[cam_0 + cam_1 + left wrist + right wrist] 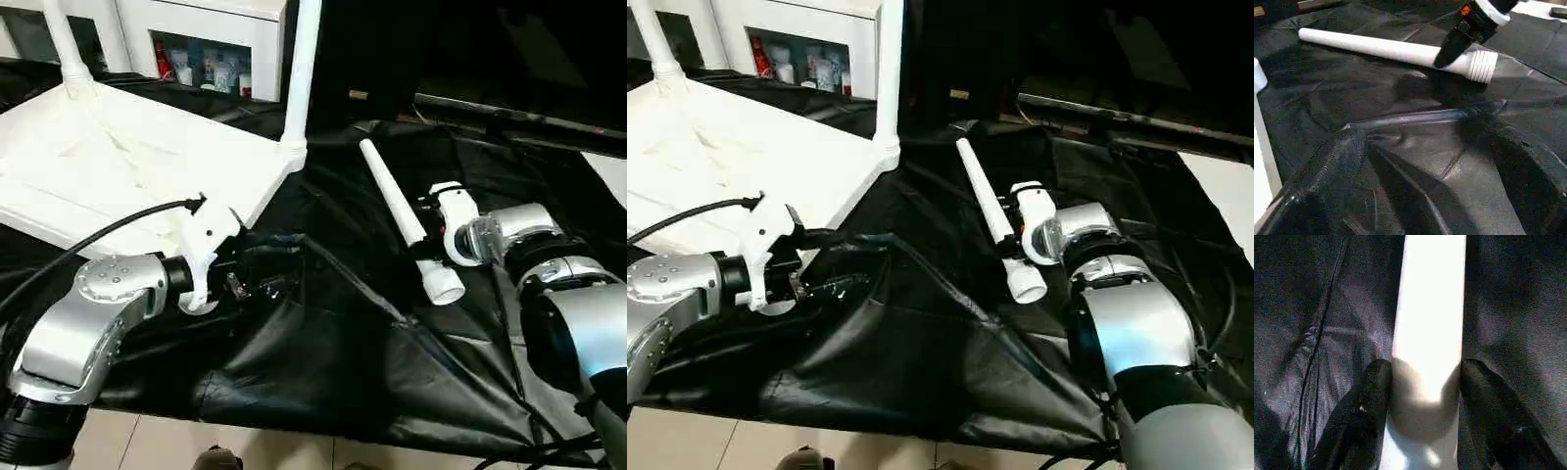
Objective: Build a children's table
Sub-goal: Pick table leg
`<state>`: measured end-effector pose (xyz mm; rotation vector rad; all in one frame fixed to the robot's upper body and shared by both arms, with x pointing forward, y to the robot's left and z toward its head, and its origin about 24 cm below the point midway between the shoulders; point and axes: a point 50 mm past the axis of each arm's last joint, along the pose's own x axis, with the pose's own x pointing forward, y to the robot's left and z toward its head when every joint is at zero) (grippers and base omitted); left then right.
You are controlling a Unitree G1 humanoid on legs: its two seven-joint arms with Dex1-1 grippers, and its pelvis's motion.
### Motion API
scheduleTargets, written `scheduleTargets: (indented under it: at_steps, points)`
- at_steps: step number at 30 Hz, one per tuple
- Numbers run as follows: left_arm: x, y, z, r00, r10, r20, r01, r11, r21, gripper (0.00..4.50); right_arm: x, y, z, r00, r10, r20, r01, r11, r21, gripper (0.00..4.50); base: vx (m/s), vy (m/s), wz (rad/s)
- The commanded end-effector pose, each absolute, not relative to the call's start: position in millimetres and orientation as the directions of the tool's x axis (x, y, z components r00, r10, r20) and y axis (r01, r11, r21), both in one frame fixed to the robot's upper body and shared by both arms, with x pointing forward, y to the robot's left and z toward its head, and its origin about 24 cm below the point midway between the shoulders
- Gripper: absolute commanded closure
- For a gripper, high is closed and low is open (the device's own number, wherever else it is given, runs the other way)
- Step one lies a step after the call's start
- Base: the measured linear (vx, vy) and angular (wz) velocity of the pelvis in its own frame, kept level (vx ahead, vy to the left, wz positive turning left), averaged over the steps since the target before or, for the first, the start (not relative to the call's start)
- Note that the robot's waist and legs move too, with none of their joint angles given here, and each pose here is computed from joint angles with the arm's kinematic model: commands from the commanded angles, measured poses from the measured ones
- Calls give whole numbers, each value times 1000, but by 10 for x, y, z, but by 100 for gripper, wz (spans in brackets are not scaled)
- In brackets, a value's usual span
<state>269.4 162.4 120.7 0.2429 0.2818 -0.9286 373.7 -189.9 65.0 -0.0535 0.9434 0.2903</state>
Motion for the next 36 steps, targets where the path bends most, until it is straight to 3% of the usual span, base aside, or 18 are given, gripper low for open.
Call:
scheduleTargets:
  at_steps: [1,8,11,15,16,17,18,20,21,22,24,25,31,36]
  points:
    - [2803,1612,1281,662,-695,-279,745,651,144,0,3755,-1971,698,586,232,-777,-224,967,119,262,0,0,0]
    - [2936,1479,1339,745,-654,-130,667,735,127,0,3837,-2016,858,699,312,-644,-146,943,298,265,0,0,0]
    - [3024,1376,1349,764,-640,-80,645,757,103,0,3884,-2083,930,802,330,-497,-106,899,426,265,0,0,0]
    - [3083,1253,1343,731,-675,-99,673,737,-62,0,3892,-2109,962,874,360,-326,-159,847,508,265,0,0,0]
    - [3113,1176,1395,720,-692,-48,683,720,-123,0,3853,-2092,944,876,406,-258,-223,818,530,265,0,0,0]
    - [3181,1063,1480,716,-697,31,689,699,-191,0,3754,-2014,985,866,498,-37,-386,713,586,266,0,0,0]
    - [3190,1051,1490,716,-697,40,689,697,-197,0,3736,-2005,994,862,508,-6,-407,698,589,266,0,0,0]
    - [3255,985,1536,717,-693,76,689,688,-230,0,3583,-1949,1049,810,553,197,-548,593,590,266,0,0,0]
    - [3324,923,1555,711,-699,69,681,662,-314,0,3378,-1847,1007,715,641,279,-645,452,616,266,0,0,0]
    - [3324,923,1555,711,-699,69,681,662,-314,0,3378,-1847,1007,715,641,279,-645,452,616,266,0,0,0]
    - [3386,812,1613,670,-738,81,706,600,-376,0,3152,-1739,962,599,714,364,-721,283,632,267,0,0,0]
    - [3399,778,1638,656,-749,88,715,580,-391,0,3105,-1718,945,575,727,375,-732,253,633,267,0,0,0]
    - [3432,626,1746,587,-799,131,740,462,-489,0,2888,-1642,971,496,747,443,-771,143,621,267,0,0,0]
    - [3382,461,1784,504,-850,156,772,362,-522,0,2752,-1582,985,451,788,420,-785,125,607,267,0,0,0]
